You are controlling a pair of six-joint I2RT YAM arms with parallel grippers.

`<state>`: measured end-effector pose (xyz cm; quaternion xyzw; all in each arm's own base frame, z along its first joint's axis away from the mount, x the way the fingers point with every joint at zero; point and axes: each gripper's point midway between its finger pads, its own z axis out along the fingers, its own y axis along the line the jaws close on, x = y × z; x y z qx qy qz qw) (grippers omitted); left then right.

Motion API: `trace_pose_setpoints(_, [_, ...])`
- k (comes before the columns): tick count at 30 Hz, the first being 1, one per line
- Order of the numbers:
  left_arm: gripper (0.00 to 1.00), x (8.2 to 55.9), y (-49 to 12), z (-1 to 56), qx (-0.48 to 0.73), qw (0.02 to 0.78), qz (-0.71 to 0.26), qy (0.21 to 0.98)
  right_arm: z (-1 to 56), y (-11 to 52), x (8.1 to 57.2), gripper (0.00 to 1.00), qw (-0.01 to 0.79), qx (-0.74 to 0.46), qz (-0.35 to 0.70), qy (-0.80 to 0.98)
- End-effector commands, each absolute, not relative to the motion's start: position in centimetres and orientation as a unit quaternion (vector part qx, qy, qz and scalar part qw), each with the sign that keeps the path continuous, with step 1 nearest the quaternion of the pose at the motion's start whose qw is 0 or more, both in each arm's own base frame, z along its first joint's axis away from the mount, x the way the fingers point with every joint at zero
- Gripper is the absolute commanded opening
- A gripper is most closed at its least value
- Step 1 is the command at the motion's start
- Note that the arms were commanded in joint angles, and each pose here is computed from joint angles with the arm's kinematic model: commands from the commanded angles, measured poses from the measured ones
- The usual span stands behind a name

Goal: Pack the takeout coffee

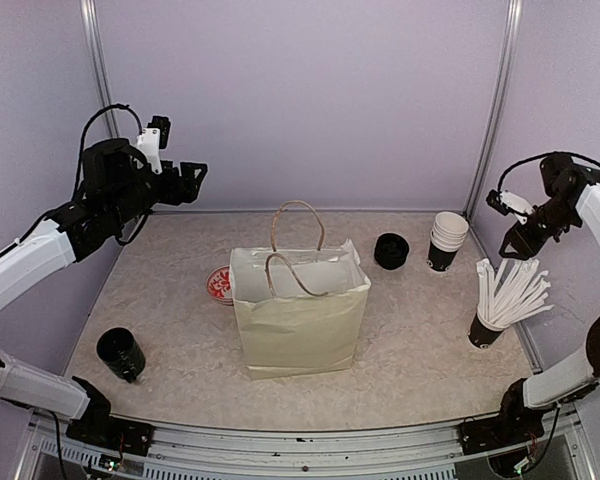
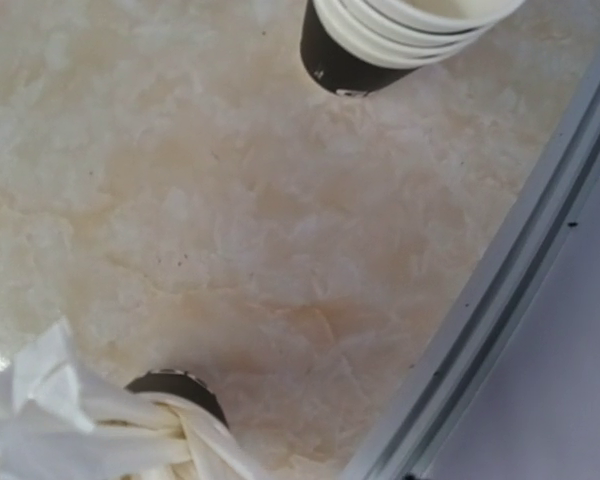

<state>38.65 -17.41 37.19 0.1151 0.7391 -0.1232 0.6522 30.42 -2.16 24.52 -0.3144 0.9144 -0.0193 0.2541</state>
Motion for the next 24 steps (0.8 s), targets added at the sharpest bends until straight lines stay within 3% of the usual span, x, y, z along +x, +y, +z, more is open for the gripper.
trace_pose_setpoints(1, [0.86,38.1,-17.0,38.5,0.109,0.666,-0.132,0.725,23.6,-2.6,30.2,0.41,0.236,-0.306,-0.014,0.922])
trace_pose_setpoints(11, [0.86,37.9,-17.0,38.5,0.111,0.667,-0.134,0.724,22.8,-2.4,29.7,0.27,0.215,-0.306,-0.001,0.928])
trace_pose_setpoints(17, [0.86,37.9,-17.2,38.4,0.113,0.666,-0.138,0.725,23.2,-2.1,29.9,0.03,0.224,-0.309,0.007,0.924])
trace_pose_setpoints(24, [0.86,38.0,-17.0,38.4,0.112,0.667,-0.133,0.725,27.9,-1.0,29.5,0.00,0.270,-0.324,0.013,0.906])
